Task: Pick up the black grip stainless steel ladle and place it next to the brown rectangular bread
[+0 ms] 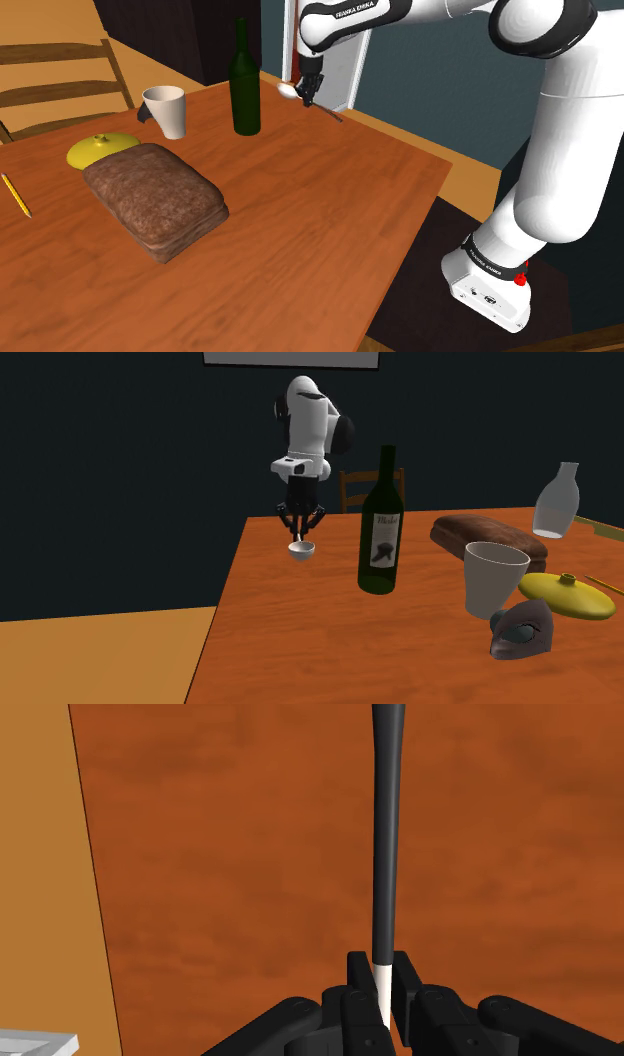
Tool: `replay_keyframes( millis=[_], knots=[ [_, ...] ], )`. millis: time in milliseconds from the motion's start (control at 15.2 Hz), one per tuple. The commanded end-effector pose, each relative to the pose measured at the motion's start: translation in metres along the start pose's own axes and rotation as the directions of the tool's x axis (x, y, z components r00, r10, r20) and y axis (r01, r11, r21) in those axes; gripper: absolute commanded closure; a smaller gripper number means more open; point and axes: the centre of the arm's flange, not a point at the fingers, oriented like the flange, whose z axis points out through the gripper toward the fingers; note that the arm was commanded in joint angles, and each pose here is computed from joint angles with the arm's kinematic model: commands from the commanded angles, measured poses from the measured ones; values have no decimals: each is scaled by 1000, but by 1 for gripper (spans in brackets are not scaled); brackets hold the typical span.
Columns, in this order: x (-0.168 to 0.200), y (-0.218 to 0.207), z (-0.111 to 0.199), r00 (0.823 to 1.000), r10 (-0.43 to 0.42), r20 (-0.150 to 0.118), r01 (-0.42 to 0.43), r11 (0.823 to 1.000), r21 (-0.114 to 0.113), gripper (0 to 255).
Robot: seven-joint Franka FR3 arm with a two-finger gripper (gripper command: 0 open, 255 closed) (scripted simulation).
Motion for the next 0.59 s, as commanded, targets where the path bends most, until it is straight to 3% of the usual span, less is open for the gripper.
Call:
replay_keyframes(
  millis=[0,528],
  knots=[
    [0,2,-12,1000,0,0,0,1000,0,255],
    [1,7,-54,1000,0,0,0,1000,0,255]
  ],
)
